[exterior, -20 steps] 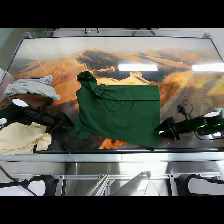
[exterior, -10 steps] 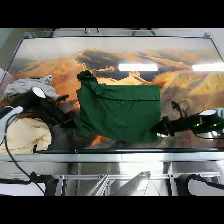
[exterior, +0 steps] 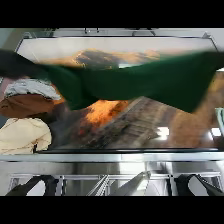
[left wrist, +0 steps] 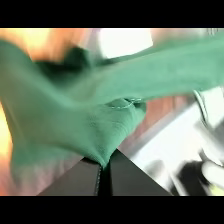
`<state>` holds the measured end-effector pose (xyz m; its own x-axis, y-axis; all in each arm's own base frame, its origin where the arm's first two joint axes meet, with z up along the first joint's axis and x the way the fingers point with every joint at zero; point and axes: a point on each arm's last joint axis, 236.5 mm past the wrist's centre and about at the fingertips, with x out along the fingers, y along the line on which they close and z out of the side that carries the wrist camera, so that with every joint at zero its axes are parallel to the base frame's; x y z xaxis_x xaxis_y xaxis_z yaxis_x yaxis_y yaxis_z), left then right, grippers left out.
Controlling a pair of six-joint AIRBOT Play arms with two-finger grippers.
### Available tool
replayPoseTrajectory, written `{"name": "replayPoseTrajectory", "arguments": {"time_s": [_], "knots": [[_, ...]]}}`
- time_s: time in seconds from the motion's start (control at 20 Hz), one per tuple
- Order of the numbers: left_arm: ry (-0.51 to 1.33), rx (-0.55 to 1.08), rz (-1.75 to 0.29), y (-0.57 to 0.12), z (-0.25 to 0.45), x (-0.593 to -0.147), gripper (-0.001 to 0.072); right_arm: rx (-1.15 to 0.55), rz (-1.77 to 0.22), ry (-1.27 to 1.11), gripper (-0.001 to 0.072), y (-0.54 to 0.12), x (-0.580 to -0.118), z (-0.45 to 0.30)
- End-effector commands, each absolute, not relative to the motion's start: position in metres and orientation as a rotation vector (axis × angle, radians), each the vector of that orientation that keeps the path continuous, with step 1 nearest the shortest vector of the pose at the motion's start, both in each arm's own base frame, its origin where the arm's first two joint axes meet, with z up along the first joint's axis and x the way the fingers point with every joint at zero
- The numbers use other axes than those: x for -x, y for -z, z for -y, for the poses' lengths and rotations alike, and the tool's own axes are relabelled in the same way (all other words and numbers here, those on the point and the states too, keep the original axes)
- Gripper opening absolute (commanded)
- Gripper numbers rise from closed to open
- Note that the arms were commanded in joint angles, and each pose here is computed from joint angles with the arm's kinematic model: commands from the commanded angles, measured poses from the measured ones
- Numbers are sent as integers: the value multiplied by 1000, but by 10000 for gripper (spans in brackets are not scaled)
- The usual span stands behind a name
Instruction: Fold the shirts.
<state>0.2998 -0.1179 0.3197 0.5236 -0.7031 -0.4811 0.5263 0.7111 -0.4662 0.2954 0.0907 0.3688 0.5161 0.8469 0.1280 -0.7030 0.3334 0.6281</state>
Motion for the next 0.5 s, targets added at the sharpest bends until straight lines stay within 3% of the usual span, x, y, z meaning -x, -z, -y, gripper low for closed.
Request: {"name": "replayPoseTrajectory", "arguments": {"time_s": [0.0,0.1,0.2,0.3,0.45], "knots": [[471,-10,-235,-454,99,-220,31,-417,86,-899,20,-483,-235,-101],[378,-69,-154,-478,93,-203,31,-346,71,-742,20,-485,-238,-95],[457,-53,-155,-481,102,-211,31,-338,-25,-667,20,-461,-255,-86],[590,-5,-228,-463,106,-247,31,-359,-147,-655,19,-426,-282,-79],[726,29,-339,-406,117,-343,31,-431,-335,-639,19,-345,-344,-81]]}}
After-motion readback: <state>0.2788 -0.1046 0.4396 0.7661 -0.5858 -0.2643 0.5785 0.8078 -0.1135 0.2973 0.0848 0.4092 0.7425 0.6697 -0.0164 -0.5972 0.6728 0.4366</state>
